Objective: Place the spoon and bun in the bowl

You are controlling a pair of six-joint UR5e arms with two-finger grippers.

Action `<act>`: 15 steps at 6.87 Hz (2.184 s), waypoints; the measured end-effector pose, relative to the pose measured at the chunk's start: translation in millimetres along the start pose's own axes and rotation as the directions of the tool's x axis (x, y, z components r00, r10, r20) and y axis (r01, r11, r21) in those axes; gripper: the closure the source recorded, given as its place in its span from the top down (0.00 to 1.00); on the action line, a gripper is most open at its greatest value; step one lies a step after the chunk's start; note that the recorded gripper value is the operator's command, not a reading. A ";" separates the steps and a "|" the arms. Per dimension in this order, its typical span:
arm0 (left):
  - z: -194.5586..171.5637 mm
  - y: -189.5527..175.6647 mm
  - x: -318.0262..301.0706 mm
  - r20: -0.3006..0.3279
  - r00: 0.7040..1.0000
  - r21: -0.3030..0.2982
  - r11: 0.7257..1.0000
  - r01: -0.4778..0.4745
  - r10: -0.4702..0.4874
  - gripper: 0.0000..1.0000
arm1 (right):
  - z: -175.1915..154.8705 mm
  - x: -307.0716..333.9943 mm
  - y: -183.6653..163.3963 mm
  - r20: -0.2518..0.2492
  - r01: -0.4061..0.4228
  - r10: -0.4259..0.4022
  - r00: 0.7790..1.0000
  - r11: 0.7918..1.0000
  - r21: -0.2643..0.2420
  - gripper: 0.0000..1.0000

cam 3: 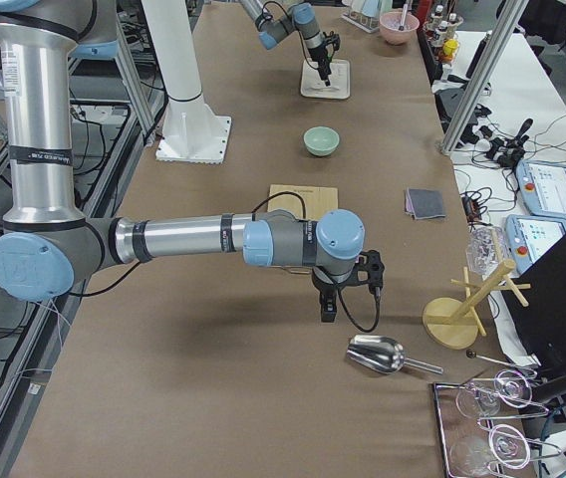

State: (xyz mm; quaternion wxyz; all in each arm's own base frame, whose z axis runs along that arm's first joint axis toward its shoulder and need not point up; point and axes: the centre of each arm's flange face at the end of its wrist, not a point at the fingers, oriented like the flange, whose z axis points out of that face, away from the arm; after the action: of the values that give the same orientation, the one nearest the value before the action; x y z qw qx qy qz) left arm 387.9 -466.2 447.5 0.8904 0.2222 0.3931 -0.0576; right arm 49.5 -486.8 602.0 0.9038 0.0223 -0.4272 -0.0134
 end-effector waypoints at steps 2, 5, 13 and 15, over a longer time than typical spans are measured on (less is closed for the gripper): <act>11.4 3.1 1.4 0.016 1.000 -0.001 1.000 -0.006 0.006 0.51 | 2.5 2.7 2.7 0.004 -0.009 0.009 1.000 1.000 0.016 1.00; 15.8 4.5 -0.9 0.024 1.000 -0.006 1.000 -0.009 0.009 0.49 | 6.8 -14.9 -3.2 0.008 0.012 -0.012 1.000 1.000 0.019 1.00; -33.3 -34.2 8.2 -0.058 0.998 -0.058 0.998 0.031 -0.034 0.00 | 2.6 -63.2 -7.6 0.025 0.042 -0.043 0.999 0.999 0.029 1.00; -73.3 -83.0 57.5 -0.084 0.994 -0.072 0.996 0.057 -0.063 0.00 | 20.3 -148.3 -3.7 0.035 0.052 -0.053 0.998 0.998 0.023 1.00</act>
State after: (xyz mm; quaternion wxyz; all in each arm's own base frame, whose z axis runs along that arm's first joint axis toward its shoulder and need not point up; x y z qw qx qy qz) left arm 354.8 -504.0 333.2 0.8776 0.1814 0.4395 -0.0609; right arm -60.3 -484.6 500.3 0.8950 0.0435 -0.4427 -0.0329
